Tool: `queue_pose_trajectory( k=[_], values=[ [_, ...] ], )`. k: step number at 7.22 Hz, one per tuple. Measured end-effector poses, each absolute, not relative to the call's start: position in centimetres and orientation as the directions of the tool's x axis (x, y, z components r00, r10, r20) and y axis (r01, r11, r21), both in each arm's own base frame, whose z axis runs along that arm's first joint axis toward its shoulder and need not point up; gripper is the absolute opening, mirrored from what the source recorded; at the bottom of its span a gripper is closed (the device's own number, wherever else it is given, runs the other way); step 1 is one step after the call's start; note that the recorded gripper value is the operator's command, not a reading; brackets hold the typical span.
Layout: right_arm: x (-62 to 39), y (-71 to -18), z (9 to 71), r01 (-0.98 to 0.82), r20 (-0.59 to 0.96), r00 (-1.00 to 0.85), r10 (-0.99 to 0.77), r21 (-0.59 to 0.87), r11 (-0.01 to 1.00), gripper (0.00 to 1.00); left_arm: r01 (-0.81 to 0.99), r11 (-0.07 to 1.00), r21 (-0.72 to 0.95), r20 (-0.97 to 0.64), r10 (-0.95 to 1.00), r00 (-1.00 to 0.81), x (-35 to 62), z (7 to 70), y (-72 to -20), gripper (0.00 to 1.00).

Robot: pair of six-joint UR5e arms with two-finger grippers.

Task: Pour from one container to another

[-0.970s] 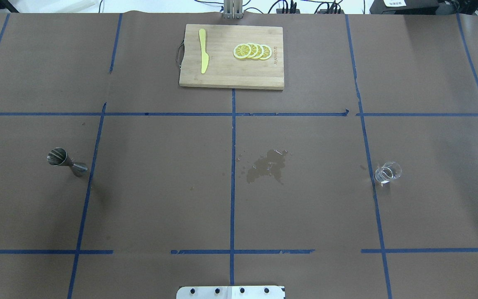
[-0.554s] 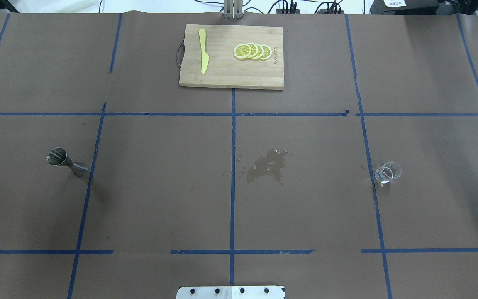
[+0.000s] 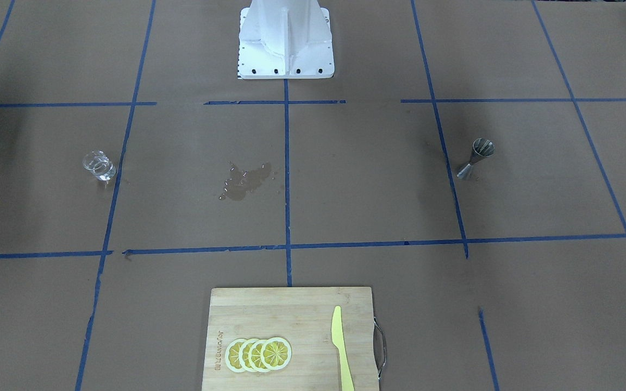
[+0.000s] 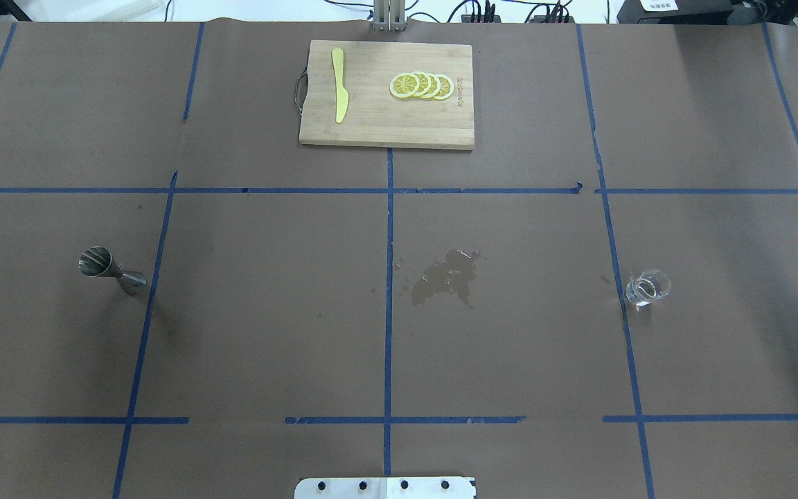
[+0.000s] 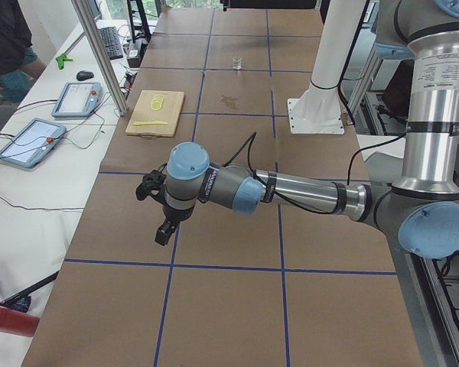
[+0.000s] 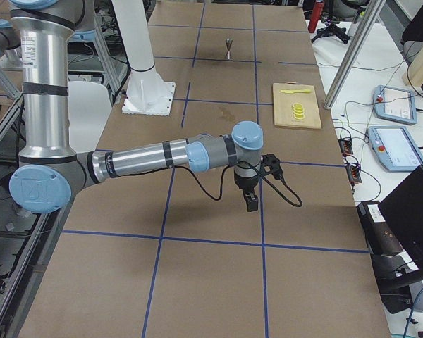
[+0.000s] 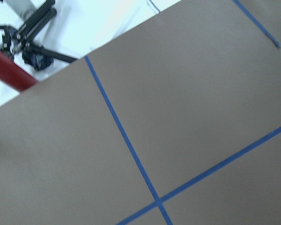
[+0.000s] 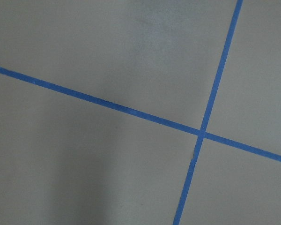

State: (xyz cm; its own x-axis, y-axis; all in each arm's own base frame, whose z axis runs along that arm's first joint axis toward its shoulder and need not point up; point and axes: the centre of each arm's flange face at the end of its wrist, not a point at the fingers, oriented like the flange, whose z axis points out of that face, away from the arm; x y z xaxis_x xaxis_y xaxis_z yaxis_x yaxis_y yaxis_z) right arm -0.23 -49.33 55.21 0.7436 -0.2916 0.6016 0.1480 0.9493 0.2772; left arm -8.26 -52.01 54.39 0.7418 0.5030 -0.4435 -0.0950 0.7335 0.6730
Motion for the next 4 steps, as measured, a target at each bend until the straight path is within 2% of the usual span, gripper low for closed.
queue_pose_trajectory(
  k=[4],
  values=[
    [-0.3,-49.8,53.7,0.052,0.642,0.735,-0.217,0.265,0.963,1.00,0.011,0.613,0.790,-0.430,0.540,0.724,-6.5,50.3,-51.3,1.00]
  ],
)
